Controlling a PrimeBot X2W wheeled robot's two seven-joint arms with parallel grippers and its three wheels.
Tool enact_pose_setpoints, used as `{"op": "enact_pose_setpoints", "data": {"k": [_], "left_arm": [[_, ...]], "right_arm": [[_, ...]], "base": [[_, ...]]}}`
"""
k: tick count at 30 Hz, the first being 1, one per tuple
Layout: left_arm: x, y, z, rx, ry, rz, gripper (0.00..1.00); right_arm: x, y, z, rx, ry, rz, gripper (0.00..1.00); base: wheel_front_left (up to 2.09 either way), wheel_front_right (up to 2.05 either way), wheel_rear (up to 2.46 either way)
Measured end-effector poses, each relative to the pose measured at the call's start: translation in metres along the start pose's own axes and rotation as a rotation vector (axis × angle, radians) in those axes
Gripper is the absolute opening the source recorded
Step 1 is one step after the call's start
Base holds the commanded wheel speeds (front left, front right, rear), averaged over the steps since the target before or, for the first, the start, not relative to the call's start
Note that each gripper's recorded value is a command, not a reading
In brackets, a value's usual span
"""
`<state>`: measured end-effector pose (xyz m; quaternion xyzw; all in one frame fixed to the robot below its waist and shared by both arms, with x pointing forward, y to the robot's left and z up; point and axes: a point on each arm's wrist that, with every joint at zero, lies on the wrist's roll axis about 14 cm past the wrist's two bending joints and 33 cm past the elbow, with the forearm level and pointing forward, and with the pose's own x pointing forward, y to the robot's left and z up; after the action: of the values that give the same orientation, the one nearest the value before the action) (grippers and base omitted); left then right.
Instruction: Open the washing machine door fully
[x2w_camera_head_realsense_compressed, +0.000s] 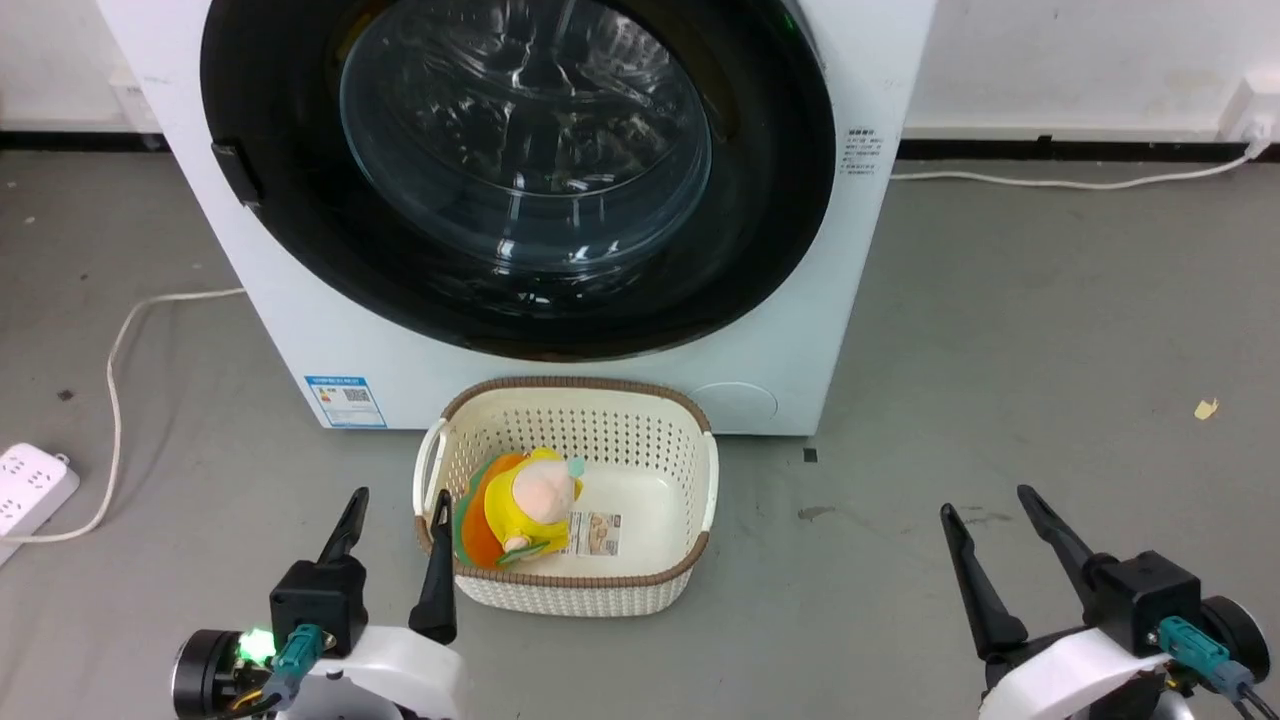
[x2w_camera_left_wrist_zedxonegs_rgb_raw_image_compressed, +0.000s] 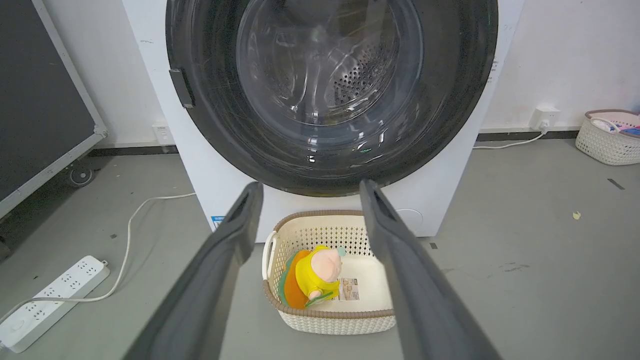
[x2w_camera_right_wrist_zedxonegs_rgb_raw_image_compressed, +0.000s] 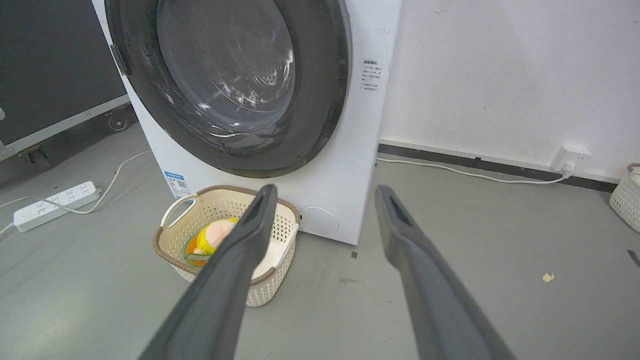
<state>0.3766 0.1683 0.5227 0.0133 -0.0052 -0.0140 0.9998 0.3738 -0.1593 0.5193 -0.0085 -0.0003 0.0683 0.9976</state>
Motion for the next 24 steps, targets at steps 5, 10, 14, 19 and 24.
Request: {"op": "enact_pose_setpoints", "data": {"k": [5, 10, 14, 19, 24], "left_arm": [[0.008, -0.005, -0.004, -0.002, 0.003, -0.015, 1.0], [0.012, -0.006, -0.01, -0.009, 0.014, -0.016, 1.0], [0.018, -0.007, -0.011, -0.011, 0.011, -0.015, 1.0], [0.023, -0.008, -0.014, -0.011, 0.01, -0.019, 1.0], [0.026, -0.009, -0.02, -0.013, 0.019, -0.02, 1.0]], "right_arm": [[0.018, -0.002, 0.007, 0.01, -0.029, 0.017, 1.0], [0.032, -0.004, 0.012, 0.011, -0.048, 0.034, 1.0], [0.047, -0.006, 0.018, 0.026, -0.068, 0.045, 1.0], [0.066, -0.009, 0.029, 0.058, -0.105, 0.054, 0.47], [0.087, -0.014, 0.037, 0.12, -0.119, 0.051, 0.0]], "base": [[0.0, 0.0, 0.0], [0.0, 0.0, 0.0], [0.0, 0.0, 0.0], [0.0, 0.0, 0.0], [0.0, 0.0, 0.0]]}}
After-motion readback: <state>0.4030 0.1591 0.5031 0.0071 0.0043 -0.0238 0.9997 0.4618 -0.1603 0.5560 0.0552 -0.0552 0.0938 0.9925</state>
